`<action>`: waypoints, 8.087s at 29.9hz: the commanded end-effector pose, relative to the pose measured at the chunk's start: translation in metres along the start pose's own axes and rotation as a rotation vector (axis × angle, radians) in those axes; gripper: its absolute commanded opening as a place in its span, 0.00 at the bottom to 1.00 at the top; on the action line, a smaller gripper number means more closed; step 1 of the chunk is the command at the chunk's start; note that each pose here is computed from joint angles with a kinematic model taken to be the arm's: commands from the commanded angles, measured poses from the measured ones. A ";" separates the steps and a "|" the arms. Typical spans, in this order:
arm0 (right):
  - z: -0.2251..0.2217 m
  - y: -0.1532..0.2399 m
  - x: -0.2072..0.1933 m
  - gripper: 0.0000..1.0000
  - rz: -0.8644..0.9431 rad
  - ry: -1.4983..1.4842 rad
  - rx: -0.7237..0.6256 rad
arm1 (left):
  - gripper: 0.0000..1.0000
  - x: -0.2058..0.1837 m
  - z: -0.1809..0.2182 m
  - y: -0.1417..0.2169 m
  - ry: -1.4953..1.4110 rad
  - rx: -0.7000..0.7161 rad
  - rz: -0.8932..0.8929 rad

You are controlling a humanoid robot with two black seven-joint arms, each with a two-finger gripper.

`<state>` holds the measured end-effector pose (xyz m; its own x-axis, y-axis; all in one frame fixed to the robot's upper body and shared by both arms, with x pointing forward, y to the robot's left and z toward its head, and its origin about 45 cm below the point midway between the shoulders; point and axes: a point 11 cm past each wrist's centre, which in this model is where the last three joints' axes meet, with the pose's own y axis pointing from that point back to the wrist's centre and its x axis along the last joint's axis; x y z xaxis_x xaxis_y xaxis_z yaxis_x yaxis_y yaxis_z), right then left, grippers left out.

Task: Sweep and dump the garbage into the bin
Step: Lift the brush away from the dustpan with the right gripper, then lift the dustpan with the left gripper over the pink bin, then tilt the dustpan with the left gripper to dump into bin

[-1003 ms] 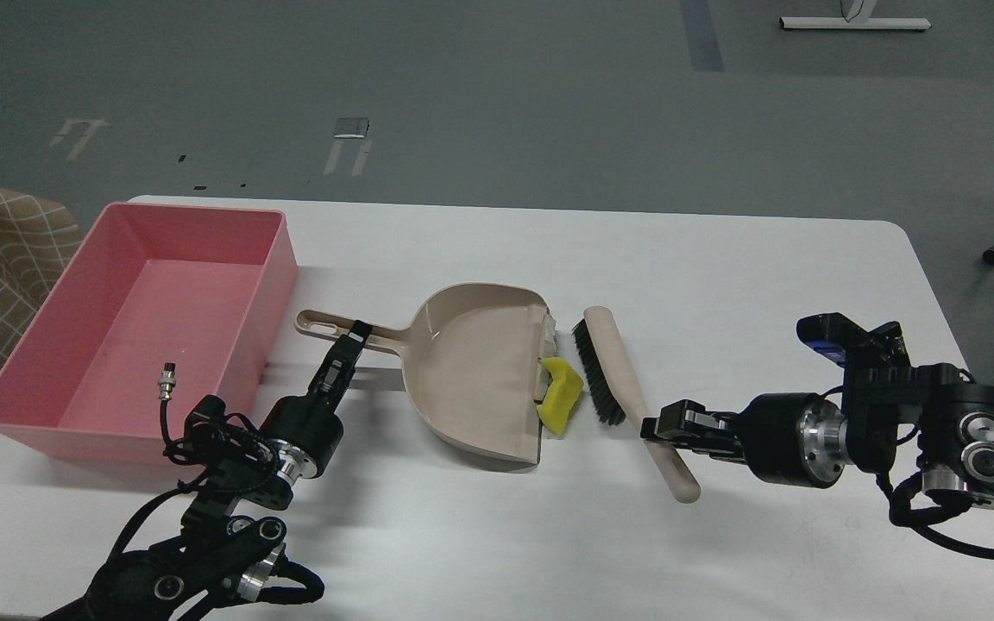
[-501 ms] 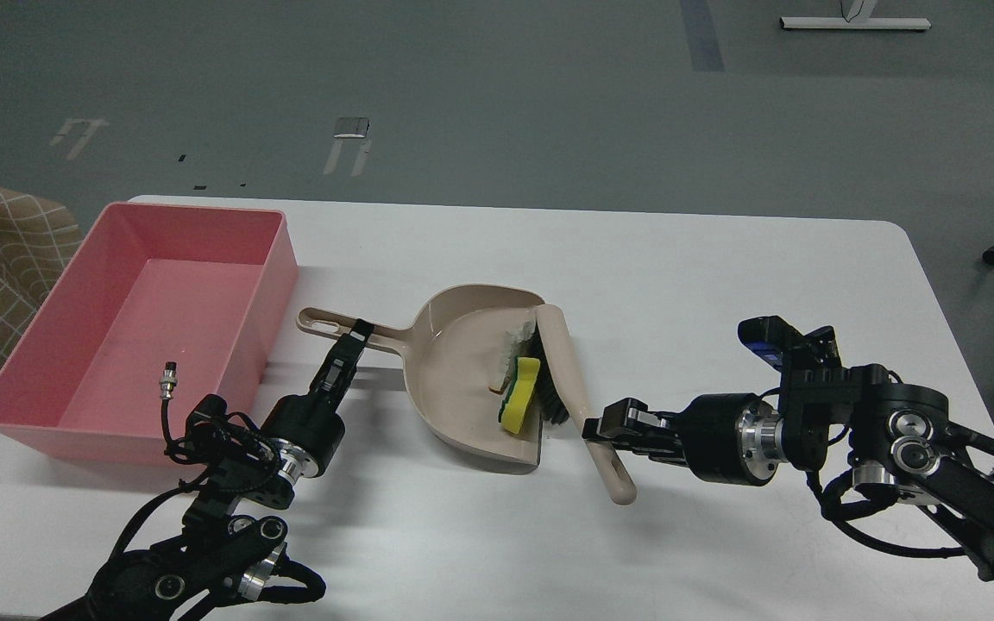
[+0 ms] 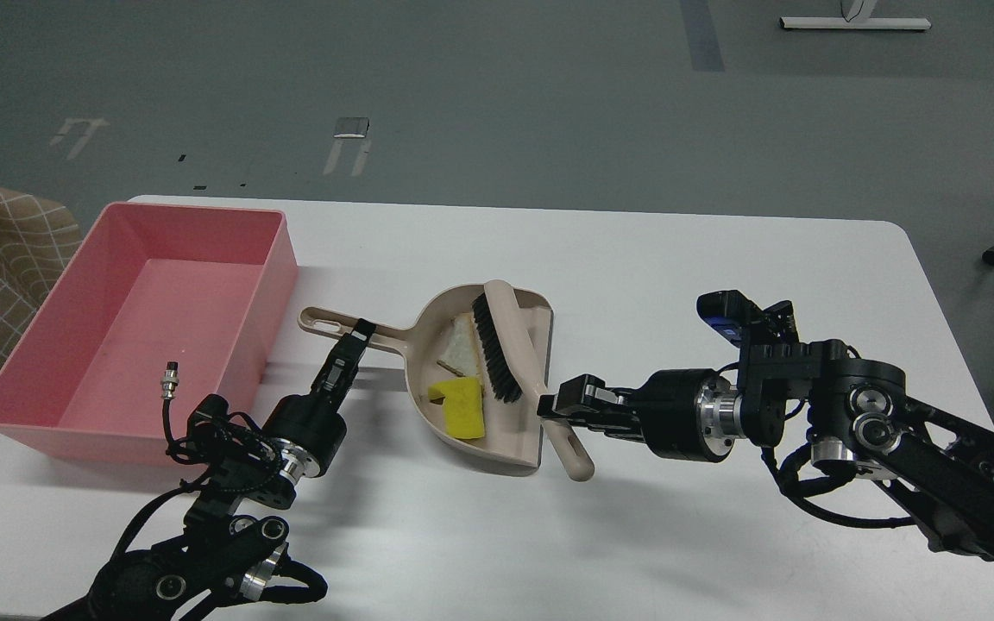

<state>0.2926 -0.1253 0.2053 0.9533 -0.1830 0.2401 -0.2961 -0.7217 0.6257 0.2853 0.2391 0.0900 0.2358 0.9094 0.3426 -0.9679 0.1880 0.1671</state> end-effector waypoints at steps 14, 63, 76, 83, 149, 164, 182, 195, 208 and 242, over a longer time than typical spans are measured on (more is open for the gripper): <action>-0.008 0.038 0.047 0.00 0.135 0.052 -0.012 | 0.00 -0.001 -0.001 0.000 0.001 0.002 0.000; 0.089 0.147 0.092 0.00 0.358 -0.040 -0.306 | 0.00 0.011 0.003 0.000 -0.010 0.000 0.007; 0.091 0.146 0.090 0.00 0.354 -0.045 -0.306 | 0.00 0.011 0.025 0.000 0.020 -0.049 -0.008; 0.091 0.145 0.089 0.00 0.352 -0.047 -0.305 | 0.00 0.014 0.035 0.002 0.026 -0.070 -0.016; 0.100 0.132 0.076 0.00 0.314 -0.078 -0.304 | 0.00 0.130 0.061 0.003 -0.071 -0.030 0.116; 0.103 0.131 0.074 0.00 0.309 -0.084 -0.307 | 0.00 0.195 0.084 0.004 -0.095 -0.026 0.225; 0.105 0.128 0.071 0.00 0.302 -0.092 -0.307 | 0.00 0.245 0.106 0.010 -0.013 -0.038 0.352; 0.107 0.128 0.071 0.00 0.303 -0.097 -0.310 | 0.00 0.282 0.115 0.027 -0.103 -0.030 0.407; 0.111 0.124 0.069 0.00 0.297 -0.111 -0.311 | 0.00 0.300 0.109 0.050 -0.206 -0.004 0.409; 0.110 0.119 0.066 0.00 0.290 -0.115 -0.299 | 0.00 0.306 0.099 0.089 -0.648 -0.025 0.211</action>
<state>0.3273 -0.2963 0.2147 0.8233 -0.4351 0.3644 -0.5409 -0.4073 0.7359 0.2825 0.4972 0.3027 0.0133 0.5693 0.8221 -0.9998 0.0208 0.0017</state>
